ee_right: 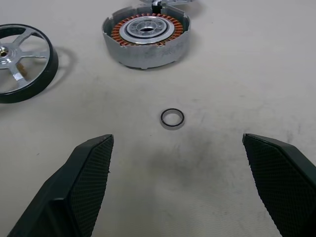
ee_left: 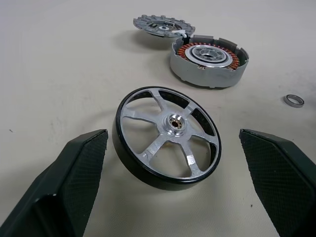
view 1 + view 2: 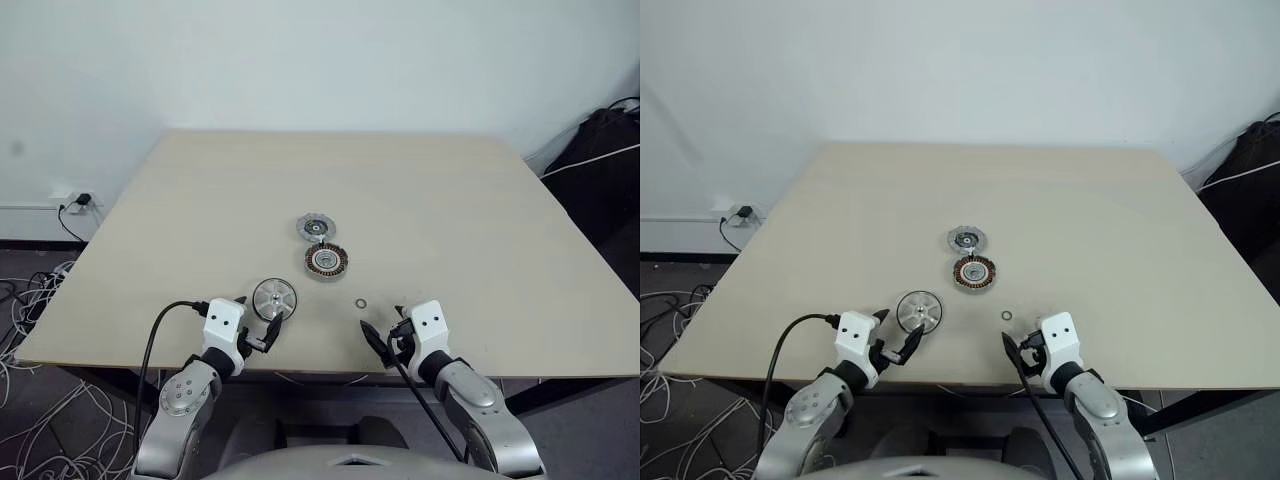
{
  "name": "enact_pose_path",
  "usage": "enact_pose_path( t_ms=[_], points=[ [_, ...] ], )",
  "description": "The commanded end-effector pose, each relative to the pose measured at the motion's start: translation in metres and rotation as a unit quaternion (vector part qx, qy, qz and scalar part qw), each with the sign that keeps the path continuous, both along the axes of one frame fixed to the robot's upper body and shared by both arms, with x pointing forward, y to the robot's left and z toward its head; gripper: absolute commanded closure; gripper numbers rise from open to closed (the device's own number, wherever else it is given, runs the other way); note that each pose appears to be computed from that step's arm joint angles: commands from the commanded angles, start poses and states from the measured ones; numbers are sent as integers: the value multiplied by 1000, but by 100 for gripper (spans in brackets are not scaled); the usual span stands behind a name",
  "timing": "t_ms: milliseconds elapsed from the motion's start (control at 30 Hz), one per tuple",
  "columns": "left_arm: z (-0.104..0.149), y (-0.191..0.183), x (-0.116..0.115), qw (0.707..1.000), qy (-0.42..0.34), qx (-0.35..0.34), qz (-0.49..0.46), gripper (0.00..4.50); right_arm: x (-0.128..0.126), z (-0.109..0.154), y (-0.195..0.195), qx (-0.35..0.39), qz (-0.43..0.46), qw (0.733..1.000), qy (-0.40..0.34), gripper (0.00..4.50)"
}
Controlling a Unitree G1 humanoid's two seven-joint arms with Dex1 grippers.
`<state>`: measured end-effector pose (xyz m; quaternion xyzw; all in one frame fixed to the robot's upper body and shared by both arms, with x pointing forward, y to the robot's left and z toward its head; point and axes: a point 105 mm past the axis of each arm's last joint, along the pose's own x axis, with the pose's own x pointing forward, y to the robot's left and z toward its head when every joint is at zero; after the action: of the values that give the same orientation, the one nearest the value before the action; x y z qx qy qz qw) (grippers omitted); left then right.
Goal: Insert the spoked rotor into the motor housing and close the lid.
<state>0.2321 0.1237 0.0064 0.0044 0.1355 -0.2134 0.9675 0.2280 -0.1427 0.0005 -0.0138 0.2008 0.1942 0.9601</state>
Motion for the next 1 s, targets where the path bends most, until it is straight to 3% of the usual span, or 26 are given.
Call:
enact_pose_path(
  t_ms=[33,433,1000],
  points=[
    [12,-5,6,1000,-27,-1,-6,0,8,15,0,2,-4,999,-31,3],
    [11,-2,6,999,-32,12,2,0,13,11,1,4,-19,1000,-22,3],
    [11,-1,8,999,-39,21,15,0,67,-19,25,-32,-20,999,4,3]
  ],
)
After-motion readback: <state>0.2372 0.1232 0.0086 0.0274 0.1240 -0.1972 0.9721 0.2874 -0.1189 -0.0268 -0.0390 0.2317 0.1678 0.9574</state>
